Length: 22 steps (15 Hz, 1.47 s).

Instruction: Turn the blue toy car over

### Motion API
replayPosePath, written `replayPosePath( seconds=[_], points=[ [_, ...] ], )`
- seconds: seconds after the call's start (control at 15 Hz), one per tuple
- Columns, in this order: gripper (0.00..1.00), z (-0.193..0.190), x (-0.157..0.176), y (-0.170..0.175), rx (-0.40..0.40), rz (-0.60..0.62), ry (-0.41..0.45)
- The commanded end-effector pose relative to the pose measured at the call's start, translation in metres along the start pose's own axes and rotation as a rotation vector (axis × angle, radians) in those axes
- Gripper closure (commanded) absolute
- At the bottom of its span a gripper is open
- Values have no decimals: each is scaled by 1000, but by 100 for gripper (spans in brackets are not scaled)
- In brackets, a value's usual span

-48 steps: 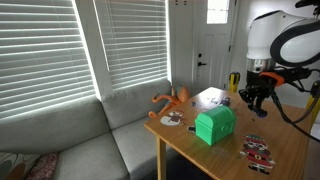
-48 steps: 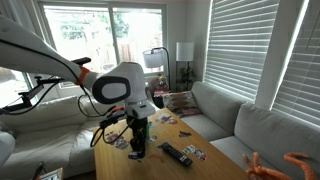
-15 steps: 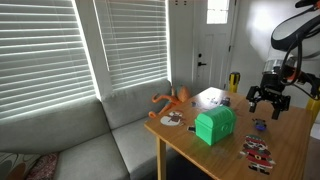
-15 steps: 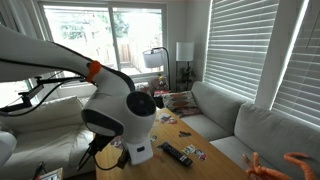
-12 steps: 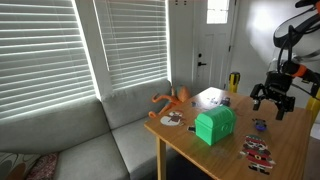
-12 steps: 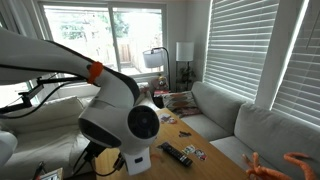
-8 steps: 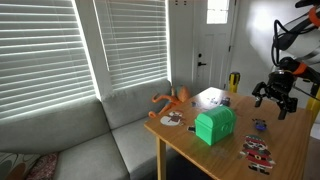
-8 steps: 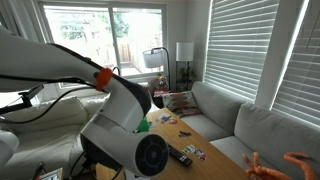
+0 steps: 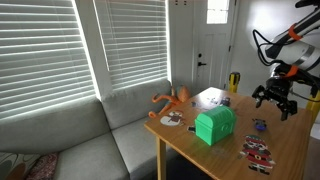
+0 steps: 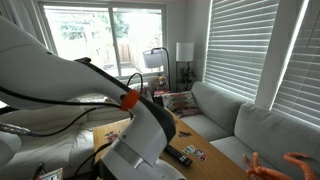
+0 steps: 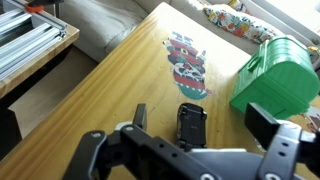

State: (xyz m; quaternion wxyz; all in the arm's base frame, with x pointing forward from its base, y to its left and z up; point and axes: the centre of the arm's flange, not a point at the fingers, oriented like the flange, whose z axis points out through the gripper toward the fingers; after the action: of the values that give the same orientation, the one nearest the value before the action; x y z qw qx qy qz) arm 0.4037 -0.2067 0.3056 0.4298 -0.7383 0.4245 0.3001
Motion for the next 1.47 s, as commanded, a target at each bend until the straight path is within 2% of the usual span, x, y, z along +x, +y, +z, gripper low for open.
replayPosePath(
  seconds=[0.0, 0.4, 0.8, 1.07, 1.4],
  points=[
    [0, -12, 23, -5, 10, 49, -70],
    [0, -12, 56, -5, -4, 112, -114],
    [0, -8, 67, -17, -15, 153, -159],
    [13, -4, 72, -27, -25, 159, -195],
    [2, 4, 76, -36, -55, 185, -214]
  ],
)
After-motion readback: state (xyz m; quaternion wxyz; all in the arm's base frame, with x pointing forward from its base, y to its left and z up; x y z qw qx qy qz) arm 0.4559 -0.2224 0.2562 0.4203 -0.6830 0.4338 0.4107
